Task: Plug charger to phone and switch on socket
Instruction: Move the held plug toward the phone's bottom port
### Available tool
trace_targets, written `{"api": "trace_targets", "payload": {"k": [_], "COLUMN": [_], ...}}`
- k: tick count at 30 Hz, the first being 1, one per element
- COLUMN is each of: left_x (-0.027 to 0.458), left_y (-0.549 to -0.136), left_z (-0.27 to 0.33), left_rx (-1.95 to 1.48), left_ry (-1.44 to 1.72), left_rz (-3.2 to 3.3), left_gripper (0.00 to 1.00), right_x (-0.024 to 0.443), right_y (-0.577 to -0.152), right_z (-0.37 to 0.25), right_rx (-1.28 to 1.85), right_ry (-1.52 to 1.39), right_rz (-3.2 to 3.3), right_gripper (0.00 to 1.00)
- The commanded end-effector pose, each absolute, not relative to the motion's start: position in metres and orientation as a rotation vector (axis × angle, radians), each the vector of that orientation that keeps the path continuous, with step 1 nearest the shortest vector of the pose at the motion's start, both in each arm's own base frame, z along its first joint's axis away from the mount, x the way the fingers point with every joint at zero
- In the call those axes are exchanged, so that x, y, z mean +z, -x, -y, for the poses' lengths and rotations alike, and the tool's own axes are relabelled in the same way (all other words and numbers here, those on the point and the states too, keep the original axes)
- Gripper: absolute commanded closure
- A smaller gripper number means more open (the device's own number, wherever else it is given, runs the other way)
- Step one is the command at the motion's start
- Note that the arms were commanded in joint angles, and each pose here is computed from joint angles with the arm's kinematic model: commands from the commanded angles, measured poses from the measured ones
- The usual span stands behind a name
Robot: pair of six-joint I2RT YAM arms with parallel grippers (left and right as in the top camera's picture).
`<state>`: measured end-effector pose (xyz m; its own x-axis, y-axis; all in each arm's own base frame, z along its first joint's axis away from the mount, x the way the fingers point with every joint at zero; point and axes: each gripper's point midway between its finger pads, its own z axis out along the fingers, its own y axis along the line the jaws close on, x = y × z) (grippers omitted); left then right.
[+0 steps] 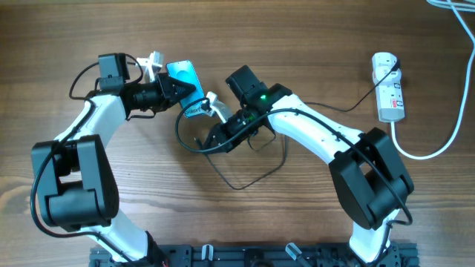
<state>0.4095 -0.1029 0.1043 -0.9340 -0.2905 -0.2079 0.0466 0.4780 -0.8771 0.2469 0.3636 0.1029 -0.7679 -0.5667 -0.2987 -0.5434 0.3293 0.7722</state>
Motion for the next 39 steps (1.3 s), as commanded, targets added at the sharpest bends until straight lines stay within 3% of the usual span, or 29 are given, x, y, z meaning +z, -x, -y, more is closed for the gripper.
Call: {"api": "trace_targets", "payload": {"k": [1, 13, 24, 31, 34, 39], "left_x": [0.123, 0.126, 0.145, 0.145, 0.145, 0.140], "left_y": [-0.409, -0.408, -0.398, -0.398, -0.398, -0.401], "left_z": [0.106, 0.108, 0.118, 0.118, 0.118, 0.116], "left_rx": [-1.465, -1.491, -1.609, -1.609, -1.609, -1.595], "left_ry": [0.105, 0.099, -0.067, -0.067, -0.066, 0.009], "left_rz": [-2.338, -2.329, -2.223, -2.224, -2.224, -2.261], "left_gripper": [0.96, 0.96, 0.96, 0.96, 0.96, 0.96], "right_x": [0.117, 0.094, 0.121, 0.121, 0.117, 0.113], "right_y": [-0.242, -0.267, -0.282, -0.276, -0.267, -0.280], "right_z": [-0.367, -0.374, -0.372, -0.353, -0.369, -0.367], "right_rx": [-1.543, -1.437, -1.488, -1.101, -1.084, -0.972], "right_ry": [-1.124, -1.088, -0.965, -0.889, -0.934, -0.752], "right_rz": [2.486, 2.697, 2.775, 3.063, 3.089, 3.237], "right_gripper": [0.96, 0.96, 0.96, 0.96, 0.96, 0.96]}}
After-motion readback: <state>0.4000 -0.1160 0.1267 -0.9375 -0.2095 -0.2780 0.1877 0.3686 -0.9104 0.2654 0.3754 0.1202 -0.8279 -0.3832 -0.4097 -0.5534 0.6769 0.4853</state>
